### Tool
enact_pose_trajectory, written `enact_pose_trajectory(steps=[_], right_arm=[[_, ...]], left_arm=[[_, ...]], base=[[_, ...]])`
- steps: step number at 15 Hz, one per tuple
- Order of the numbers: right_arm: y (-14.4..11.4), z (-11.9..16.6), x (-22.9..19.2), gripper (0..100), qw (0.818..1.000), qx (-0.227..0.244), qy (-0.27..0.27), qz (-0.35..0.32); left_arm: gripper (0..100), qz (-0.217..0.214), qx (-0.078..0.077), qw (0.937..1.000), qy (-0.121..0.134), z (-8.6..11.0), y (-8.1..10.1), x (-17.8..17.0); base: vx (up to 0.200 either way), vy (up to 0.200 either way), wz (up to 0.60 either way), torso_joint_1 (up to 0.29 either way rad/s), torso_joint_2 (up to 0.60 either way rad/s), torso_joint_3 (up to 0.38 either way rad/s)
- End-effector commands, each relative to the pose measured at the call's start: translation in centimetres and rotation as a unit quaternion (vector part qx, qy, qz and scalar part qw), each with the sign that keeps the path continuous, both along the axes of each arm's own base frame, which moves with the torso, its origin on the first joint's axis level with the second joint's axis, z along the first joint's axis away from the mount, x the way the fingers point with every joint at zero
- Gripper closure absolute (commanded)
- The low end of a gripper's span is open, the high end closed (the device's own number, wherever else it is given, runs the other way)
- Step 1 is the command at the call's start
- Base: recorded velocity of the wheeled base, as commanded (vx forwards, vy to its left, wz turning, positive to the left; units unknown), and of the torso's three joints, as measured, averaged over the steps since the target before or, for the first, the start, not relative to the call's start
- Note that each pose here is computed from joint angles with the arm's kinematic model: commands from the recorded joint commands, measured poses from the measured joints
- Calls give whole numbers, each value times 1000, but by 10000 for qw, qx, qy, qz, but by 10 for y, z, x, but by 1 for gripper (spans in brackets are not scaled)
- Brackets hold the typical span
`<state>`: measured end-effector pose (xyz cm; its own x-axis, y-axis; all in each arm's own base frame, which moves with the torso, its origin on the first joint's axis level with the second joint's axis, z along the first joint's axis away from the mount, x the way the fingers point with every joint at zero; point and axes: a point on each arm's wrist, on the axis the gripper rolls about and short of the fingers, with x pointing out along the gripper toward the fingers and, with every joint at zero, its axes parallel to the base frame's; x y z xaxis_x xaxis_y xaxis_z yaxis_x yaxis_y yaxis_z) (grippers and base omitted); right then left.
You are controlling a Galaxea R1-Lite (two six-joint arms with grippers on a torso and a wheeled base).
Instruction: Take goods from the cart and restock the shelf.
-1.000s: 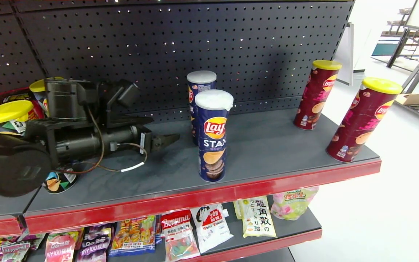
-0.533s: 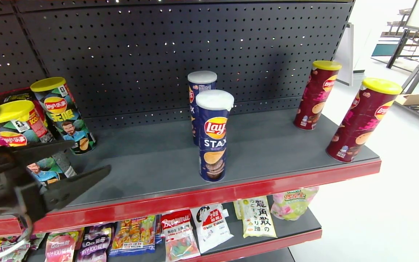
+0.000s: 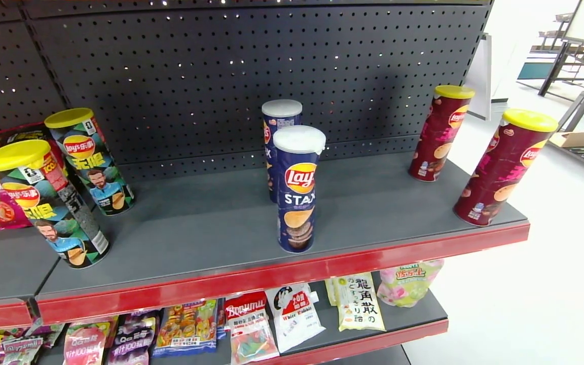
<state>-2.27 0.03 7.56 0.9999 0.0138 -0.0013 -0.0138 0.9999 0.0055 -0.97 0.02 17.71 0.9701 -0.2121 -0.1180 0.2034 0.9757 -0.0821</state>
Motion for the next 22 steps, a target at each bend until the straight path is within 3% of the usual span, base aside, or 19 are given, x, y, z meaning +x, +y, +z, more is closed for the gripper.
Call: enact_pose_trajectory(steps=[1,3,8,12,17,18,19,20,22], right_arm=[[0,0,0,0,10000,-5,-6,15],[0,0,0,0,10000,-28,1,23],[0,0,0,0,10000,-20,1,23],[0,0,0,0,10000,-20,32,38],[1,1,2,0,9997,4,55,238],[2,30,-2,0,9979,109,-243,585],[2,102,16,0,9955,603,-77,726],[2,138,34,0,9958,645,6,652],[5,153,85,0,9952,-208,728,620]], left_arm=[[0,191,-41,9989,-423,-20,4,-21],[0,216,39,9989,-423,-30,5,-27],[0,230,55,9990,-386,-41,5,-28],[0,397,86,9987,-297,-50,6,-26],[0,405,164,9990,-30,-81,4,-13],[0,546,218,9983,2,-90,4,-10],[0,778,345,9963,-150,-92,5,-7],[0,822,362,9958,-167,-92,5,-7],[0,864,334,9956,-170,-92,5,-7]], base=[[0,0,0,0,0,0],[0,0,300,-1,4,4],[0,0,600,6,1,-1],[0,0,0,0,0,0],[0,0,0,0,0,0],[0,0,0,0,0,0],[0,0,0,0,0,0],[0,0,0,0,0,0],[0,0,0,0,0,0]])
